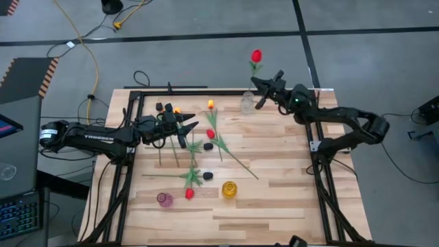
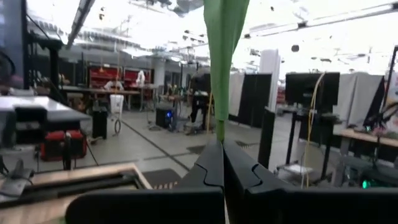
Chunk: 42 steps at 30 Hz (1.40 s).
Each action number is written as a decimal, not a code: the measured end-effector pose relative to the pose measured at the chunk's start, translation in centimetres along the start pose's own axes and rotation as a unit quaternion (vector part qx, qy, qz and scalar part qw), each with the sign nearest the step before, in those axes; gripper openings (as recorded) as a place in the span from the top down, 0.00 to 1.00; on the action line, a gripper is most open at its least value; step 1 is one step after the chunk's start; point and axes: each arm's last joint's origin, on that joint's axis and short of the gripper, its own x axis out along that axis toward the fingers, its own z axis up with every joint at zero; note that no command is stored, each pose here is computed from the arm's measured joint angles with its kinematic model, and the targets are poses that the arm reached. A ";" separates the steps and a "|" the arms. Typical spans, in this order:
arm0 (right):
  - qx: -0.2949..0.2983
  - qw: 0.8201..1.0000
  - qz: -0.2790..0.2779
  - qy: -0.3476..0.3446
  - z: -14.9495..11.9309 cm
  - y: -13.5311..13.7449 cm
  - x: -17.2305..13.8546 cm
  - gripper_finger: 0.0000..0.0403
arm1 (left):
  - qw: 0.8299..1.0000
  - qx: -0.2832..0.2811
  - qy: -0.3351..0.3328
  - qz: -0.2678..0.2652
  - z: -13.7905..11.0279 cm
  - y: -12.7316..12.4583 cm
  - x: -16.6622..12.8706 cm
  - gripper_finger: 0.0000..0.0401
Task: Sort flowers into vase by color
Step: Put the top red flower into the transparent vase
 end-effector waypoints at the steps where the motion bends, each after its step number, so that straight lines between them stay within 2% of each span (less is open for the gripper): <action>1: 0.000 1.000 0.000 0.005 -0.4 0.0 0.1 0.96 | 1.000 0.000 0.000 0.000 0.0 0.0 0.0 0.62; 14: 0.005 0.998 0.004 0.057 -3.1 0.2 0.6 0.92 | 1.000 0.000 0.001 0.000 0.0 0.0 0.0 0.62; 28: 0.002 0.997 0.001 0.078 -3.4 0.1 0.5 0.86 | 1.000 0.000 0.002 0.000 0.0 0.0 0.0 0.62; 35: -0.001 0.992 -0.055 0.109 -3.7 -0.2 0.3 0.75 | 1.000 0.001 0.002 0.000 0.0 0.0 0.0 0.62; 42: 0.001 0.984 -0.054 0.167 -3.4 -0.1 -0.4 0.56 | 1.000 0.001 0.002 0.000 0.0 0.0 0.0 0.62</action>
